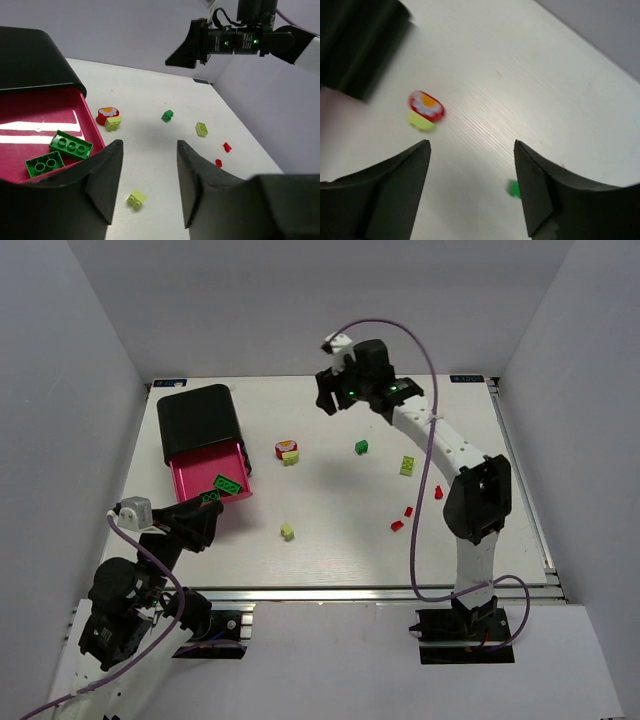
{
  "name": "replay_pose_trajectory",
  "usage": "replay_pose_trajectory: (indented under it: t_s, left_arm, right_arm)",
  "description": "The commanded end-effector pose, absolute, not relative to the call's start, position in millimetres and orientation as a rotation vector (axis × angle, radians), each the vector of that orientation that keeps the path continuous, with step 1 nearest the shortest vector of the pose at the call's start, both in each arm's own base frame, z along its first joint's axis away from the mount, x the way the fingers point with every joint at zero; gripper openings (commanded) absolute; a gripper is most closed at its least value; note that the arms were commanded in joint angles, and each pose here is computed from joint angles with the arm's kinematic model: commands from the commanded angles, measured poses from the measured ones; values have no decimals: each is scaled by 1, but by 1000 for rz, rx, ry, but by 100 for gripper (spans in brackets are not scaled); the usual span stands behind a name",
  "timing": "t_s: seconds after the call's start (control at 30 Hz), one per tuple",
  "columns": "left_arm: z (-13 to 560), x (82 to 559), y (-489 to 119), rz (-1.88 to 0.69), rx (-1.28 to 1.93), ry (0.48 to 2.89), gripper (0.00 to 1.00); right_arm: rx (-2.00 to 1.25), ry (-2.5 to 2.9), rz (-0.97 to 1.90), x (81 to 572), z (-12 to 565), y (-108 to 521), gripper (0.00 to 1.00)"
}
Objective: Sort the legos into containers by color
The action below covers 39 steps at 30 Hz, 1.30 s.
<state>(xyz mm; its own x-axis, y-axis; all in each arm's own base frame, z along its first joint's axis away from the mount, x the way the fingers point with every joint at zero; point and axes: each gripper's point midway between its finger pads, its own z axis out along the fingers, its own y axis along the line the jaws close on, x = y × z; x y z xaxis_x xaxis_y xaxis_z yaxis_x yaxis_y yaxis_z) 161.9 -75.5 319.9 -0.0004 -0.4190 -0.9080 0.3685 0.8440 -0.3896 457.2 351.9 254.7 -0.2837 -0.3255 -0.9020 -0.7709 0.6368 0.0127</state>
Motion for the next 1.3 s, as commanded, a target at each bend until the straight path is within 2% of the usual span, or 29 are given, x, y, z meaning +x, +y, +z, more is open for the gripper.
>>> replay_pose_trajectory:
  t_s: [0.0,0.03,0.07,0.17,0.23,0.37,0.6,0.93,1.27]
  left_arm:
    - [317,167,-82,-618,-18,1465,55]
    - [315,168,-83,-617,-14,1472,55]
    - [316,168,-83,-619,-12,1471,55]
    - [317,167,-82,-618,-15,1466,65]
    - [318,166,-81,-617,-23,1462,76]
    - [317,167,-80,-615,-28,1463,82]
    - [318,166,-79,-614,-31,1458,84]
    - [319,165,-79,-618,-29,1454,84]
    - [319,165,-77,-614,-38,1455,84]
  right_arm:
    - [-827,2098,547,454,198,314,77]
    - [-817,2127,502,460,184,296,85]
    - [-820,2121,480,464,181,292,89]
    - [-786,2188,362,484,155,267,89]
    - [-737,2229,259,500,151,255,89]
    - [-751,2338,214,503,106,246,87]
    - [-742,2398,132,508,70,228,80]
    - [-764,2480,200,498,41,221,65]
    - [-780,2526,280,490,25,227,59]
